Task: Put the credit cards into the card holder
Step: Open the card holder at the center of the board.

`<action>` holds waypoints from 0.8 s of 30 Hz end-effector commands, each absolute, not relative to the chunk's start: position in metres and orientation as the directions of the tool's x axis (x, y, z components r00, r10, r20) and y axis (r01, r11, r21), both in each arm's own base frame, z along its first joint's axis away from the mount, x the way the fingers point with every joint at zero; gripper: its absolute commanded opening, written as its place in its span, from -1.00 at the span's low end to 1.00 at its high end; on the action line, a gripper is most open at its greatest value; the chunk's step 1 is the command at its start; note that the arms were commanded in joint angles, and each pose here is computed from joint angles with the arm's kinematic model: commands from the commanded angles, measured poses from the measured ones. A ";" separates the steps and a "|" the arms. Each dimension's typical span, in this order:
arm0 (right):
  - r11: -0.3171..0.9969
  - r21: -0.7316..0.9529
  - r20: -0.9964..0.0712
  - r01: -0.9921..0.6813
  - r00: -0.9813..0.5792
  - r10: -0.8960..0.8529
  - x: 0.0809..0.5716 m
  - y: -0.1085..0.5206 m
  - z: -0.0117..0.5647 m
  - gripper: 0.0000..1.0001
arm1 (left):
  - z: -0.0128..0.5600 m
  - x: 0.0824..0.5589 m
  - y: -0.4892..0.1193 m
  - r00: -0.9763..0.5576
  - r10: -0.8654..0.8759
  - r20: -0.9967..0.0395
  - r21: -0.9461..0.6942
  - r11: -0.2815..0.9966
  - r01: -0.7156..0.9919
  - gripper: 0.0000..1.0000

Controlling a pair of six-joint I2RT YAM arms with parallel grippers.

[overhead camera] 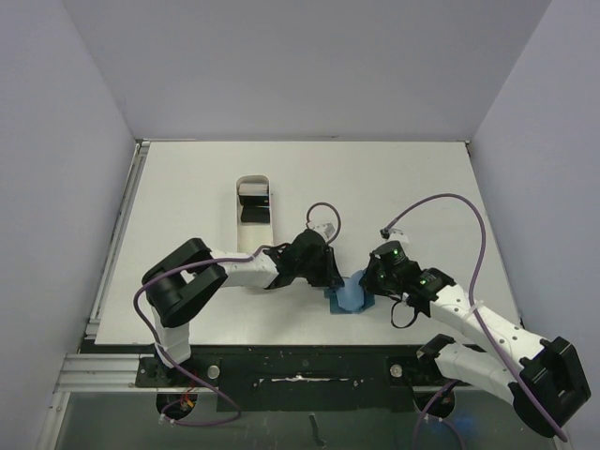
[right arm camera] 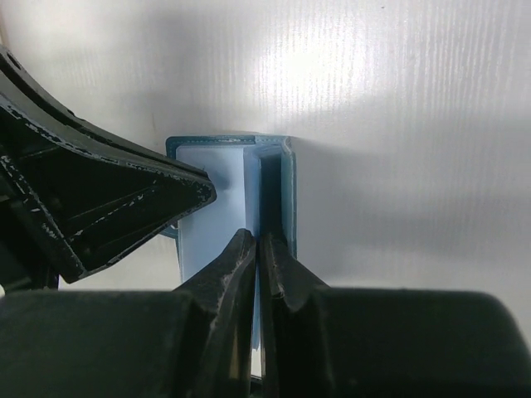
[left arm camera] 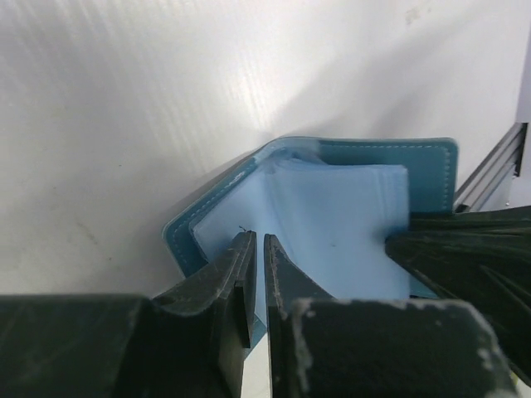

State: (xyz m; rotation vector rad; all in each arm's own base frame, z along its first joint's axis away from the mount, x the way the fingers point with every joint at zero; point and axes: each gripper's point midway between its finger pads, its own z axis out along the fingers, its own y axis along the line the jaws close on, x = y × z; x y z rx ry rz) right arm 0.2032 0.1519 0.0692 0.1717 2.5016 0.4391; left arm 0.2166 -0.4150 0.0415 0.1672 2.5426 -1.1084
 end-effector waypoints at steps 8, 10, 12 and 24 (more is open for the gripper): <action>0.973 0.201 -0.552 0.114 -0.807 0.208 0.206 0.119 0.061 -0.79 | 0.039 0.233 -0.412 -0.906 -0.044 -0.421 -0.632 0.730 0.259 -0.80; 0.977 0.152 -0.551 0.151 -0.807 0.211 0.204 0.108 0.059 -0.67 | 0.039 0.231 -0.411 -0.907 -0.043 -0.418 -0.632 0.731 0.257 -0.80; 0.978 0.122 -0.553 0.169 -0.807 0.208 0.204 0.103 0.061 -0.54 | 0.040 0.231 -0.412 -0.908 -0.043 -0.417 -0.633 0.730 0.256 -0.80; 0.981 0.043 -0.551 0.189 -0.815 0.181 0.206 0.099 0.070 -0.31 | 0.058 0.228 -0.421 -0.913 -0.053 -0.405 -0.673 0.692 0.259 -0.78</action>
